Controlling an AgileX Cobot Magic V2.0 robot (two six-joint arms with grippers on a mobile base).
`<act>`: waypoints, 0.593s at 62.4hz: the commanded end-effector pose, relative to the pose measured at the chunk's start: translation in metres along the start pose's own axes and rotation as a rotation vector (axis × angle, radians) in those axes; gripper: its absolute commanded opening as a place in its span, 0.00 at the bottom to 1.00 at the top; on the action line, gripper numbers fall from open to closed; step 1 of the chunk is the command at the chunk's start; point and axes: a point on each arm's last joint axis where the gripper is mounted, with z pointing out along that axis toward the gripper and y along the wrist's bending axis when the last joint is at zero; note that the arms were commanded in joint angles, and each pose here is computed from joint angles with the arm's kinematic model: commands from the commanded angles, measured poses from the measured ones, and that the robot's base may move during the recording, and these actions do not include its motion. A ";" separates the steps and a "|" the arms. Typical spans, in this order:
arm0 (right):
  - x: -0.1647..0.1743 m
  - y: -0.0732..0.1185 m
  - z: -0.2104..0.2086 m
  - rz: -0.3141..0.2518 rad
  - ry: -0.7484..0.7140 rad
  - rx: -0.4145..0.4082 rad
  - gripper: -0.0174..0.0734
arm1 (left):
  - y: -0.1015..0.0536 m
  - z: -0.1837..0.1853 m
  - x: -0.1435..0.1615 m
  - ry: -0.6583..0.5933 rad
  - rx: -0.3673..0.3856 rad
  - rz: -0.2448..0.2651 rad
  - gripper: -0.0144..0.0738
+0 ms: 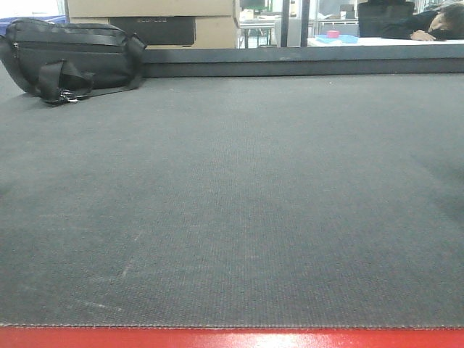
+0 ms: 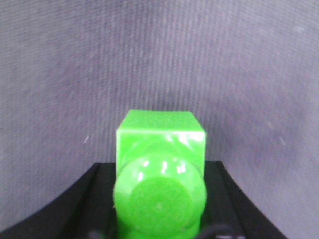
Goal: Grab block from conveyor and place in blue bin
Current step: 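Lift both held blocks up off the conveyor belt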
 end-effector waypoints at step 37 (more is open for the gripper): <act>0.094 0.004 -0.090 -0.051 -0.919 0.057 0.01 | -0.010 -0.085 0.119 -0.825 0.204 -0.038 0.04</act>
